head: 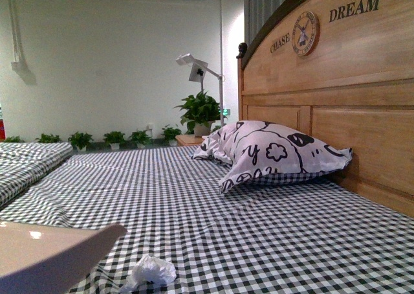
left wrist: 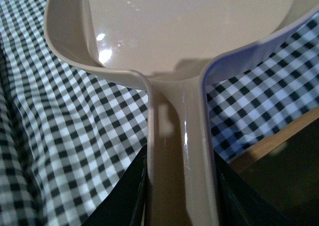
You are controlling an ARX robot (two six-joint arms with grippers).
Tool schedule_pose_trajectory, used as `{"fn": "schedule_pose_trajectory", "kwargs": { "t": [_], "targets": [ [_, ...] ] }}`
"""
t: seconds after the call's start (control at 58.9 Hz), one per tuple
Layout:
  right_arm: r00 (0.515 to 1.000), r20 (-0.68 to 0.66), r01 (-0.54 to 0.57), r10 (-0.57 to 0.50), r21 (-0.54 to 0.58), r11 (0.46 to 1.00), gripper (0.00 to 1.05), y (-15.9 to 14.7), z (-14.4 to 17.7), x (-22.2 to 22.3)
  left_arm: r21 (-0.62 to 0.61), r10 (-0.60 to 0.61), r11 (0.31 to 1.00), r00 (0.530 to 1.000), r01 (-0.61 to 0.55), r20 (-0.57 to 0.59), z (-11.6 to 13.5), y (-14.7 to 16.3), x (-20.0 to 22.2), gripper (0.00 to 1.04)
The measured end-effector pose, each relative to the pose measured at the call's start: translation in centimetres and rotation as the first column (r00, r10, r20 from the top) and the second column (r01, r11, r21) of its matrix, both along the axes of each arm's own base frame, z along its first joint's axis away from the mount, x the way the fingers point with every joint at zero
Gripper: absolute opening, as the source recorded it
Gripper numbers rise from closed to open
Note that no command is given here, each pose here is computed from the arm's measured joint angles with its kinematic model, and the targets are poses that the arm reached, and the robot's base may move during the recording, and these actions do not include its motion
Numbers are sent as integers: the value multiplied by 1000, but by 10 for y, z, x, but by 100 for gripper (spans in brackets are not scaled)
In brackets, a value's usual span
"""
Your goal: Clean up trash
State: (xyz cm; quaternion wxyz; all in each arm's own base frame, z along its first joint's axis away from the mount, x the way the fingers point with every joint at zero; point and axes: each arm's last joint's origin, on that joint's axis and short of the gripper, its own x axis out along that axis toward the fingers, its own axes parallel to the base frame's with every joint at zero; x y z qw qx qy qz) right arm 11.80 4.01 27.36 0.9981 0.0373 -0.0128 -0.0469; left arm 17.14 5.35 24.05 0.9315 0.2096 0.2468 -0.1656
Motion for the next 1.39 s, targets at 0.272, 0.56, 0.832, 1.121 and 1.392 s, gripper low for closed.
{"fn": "schedule_pose_trajectory", "kwargs": {
  "t": [0.272, 0.56, 0.832, 1.121, 1.392],
  "targets": [
    [1000, 0, 0, 0, 0, 1000, 21, 0, 0, 0, 210, -141, 969, 990, 132, 29, -12, -3, 26, 28],
    [1000, 0, 1, -1, 0, 1000, 21, 0, 0, 0, 219, -195, 955, 980, 201, -47, -24, -5, 29, 28],
    [1000, 0, 1, -1, 0, 1000, 21, 0, 0, 0, 204, -173, 960, 980, 190, -98, -38, 5, 37, 28],
    [1000, 0, 1, -1, 0, 1000, 21, 0, 0, 0, 183, -182, 961, 973, 207, -144, -43, 5, 36, 28],
    [999, -40, -24, 24, -7, 1000, 21, 1, -1, 1, 183, -187, 960, 971, 214, -151, -44, 5, 36, 28]
  ]
}}
